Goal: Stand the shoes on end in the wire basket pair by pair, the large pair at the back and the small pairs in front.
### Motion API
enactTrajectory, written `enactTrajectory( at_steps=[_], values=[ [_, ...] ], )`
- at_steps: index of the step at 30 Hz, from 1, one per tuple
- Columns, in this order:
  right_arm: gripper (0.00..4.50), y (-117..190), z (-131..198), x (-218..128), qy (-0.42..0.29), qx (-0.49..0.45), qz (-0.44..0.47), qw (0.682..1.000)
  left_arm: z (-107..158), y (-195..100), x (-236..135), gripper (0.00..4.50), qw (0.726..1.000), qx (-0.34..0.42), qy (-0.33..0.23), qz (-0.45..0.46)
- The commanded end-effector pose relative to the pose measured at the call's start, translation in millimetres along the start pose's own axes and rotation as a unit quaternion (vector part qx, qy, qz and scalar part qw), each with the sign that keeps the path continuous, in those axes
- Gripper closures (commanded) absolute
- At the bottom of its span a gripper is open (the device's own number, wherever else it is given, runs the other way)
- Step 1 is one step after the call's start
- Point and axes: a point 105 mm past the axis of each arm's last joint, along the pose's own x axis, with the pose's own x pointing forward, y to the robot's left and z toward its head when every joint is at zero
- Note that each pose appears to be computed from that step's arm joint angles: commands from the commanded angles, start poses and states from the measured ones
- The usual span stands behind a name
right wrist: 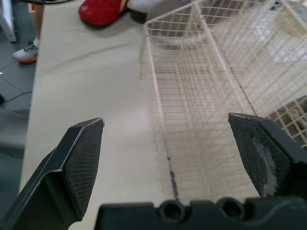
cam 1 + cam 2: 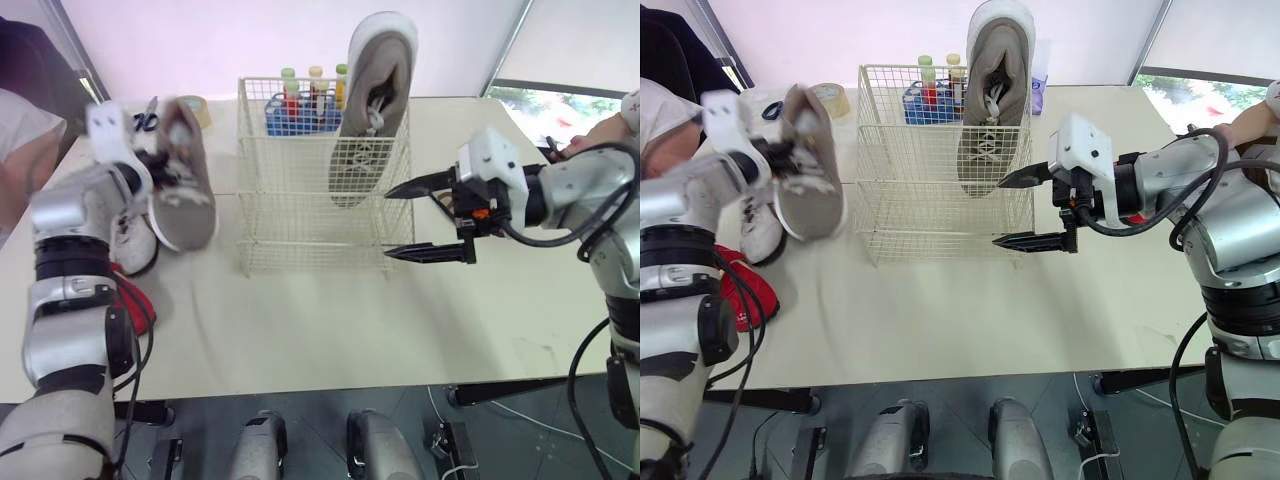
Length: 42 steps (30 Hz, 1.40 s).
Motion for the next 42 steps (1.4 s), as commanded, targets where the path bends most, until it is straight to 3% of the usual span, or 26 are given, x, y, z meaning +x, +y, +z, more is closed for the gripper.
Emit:
enactTrajectory(
  at_steps=[1, 4, 6, 11, 17, 30, 42],
  values=[
    [0.00, -10.0, 22.0, -21.4, -0.030, -0.017, -0.044, 0.998, 117.4, -4.2, -31.9, 4.45, 0.972, 0.037, -0.230, 0.016],
    [0.00, -21.2, 27.9, -31.9, -0.043, -0.012, -0.079, 0.996, 152.2, -24.3, -46.5, 4.45, 0.944, 0.031, -0.328, 0.003],
    [0.00, -32.2, 30.2, -41.0, -0.050, -0.010, -0.113, 0.992, 169.0, -58.0, -55.4, 4.45, 0.917, 0.058, -0.395, -0.027],
    [0.00, -48.3, 26.6, -56.0, -0.053, -0.006, -0.169, 0.984, 174.7, -116.4, -52.1, 4.45, 0.881, 0.066, -0.462, -0.075],
    [0.00, -48.0, 21.2, -65.4, -0.055, 0.001, -0.188, 0.981, 161.0, -160.8, -32.4, 4.45, 0.873, 0.063, -0.471, -0.110],
    [0.00, -35.5, 15.7, -73.6, -0.051, 0.016, -0.210, 0.976, 141.7, -218.4, -18.7, 4.45, 0.870, 0.025, -0.466, -0.162],
    [0.00, -37.5, 19.6, -67.7, -0.060, 0.016, -0.215, 0.975, 81.9, -236.0, 1.1, 4.45, 0.901, 0.046, -0.403, -0.155]
  ],
)
